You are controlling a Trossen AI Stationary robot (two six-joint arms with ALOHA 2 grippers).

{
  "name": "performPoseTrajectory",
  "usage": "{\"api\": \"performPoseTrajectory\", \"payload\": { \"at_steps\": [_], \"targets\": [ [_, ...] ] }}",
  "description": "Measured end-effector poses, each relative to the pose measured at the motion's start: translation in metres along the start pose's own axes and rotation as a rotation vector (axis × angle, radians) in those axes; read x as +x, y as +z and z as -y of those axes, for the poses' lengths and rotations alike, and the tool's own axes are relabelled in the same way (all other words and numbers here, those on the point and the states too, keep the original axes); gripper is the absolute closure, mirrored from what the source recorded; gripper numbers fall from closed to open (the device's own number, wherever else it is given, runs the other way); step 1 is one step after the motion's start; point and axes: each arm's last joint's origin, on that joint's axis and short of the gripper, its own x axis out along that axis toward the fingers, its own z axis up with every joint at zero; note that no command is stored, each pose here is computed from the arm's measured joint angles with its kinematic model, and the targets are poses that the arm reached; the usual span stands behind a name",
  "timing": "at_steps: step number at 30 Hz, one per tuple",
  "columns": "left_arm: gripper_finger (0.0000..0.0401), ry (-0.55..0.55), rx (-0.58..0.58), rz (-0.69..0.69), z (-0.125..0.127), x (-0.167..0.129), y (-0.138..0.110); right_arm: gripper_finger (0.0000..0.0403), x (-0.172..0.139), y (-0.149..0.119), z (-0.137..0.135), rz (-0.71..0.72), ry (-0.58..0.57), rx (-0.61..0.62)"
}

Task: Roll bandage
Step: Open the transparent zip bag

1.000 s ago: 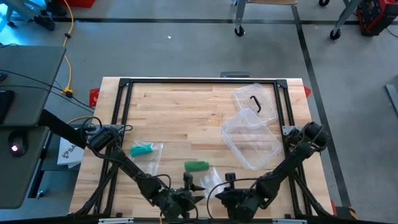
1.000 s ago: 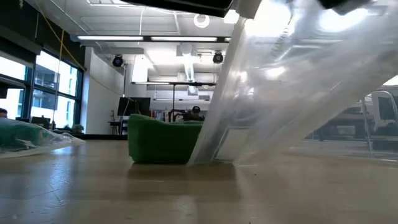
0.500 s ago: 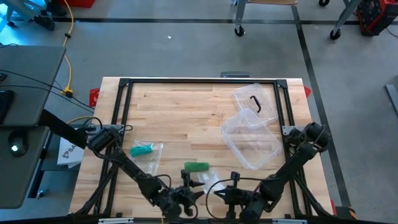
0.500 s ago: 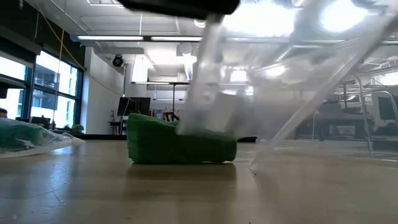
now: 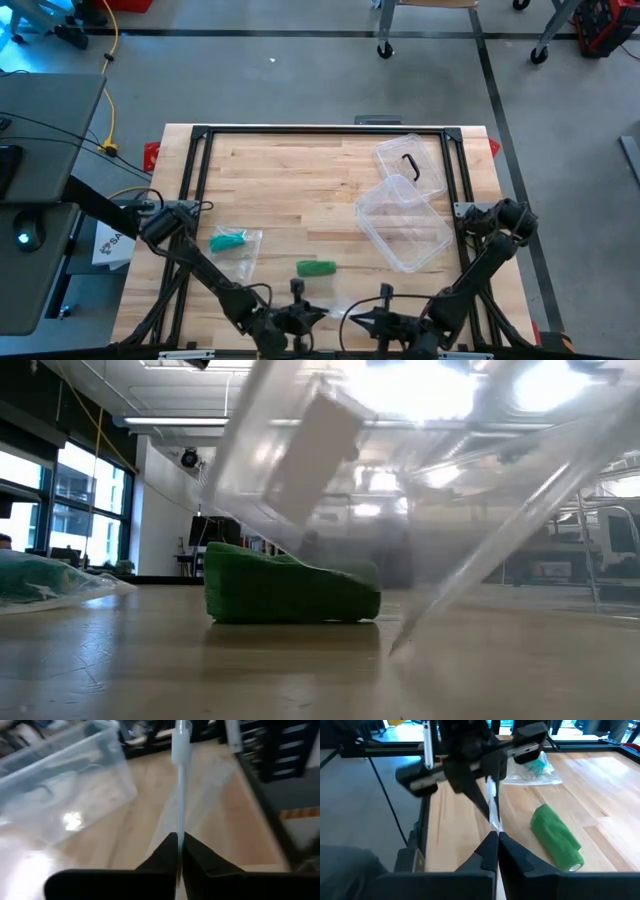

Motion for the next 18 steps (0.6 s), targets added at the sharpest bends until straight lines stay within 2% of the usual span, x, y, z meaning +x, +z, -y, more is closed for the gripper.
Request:
{"api": "performPoseTrajectory", "payload": {
  "at_steps": [4, 8, 12, 18],
  "targets": [
    [0.0398, -0.064, -0.005, -0.086, -0.005, -0.006, 0.018, 0.0403, -0.003, -0.001, -0.002, -0.005, 0.015, -0.003],
    [0.04, -0.103, 0.008, -0.286, -0.016, -0.011, 0.042, 0.0387, 0.0, 0.0, -0.001, -0.022, 0.033, -0.022],
    [0.04, -0.164, -0.02, -0.454, -0.028, -0.016, 0.059, 0.0327, 0.006, 0.003, 0.002, -0.064, 0.09, -0.057],
    [0.04, -0.265, -0.049, -0.548, -0.03, -0.019, 0.065, 0.0245, 0.017, 0.012, 0.006, -0.036, 0.106, -0.083]
  ]
}}
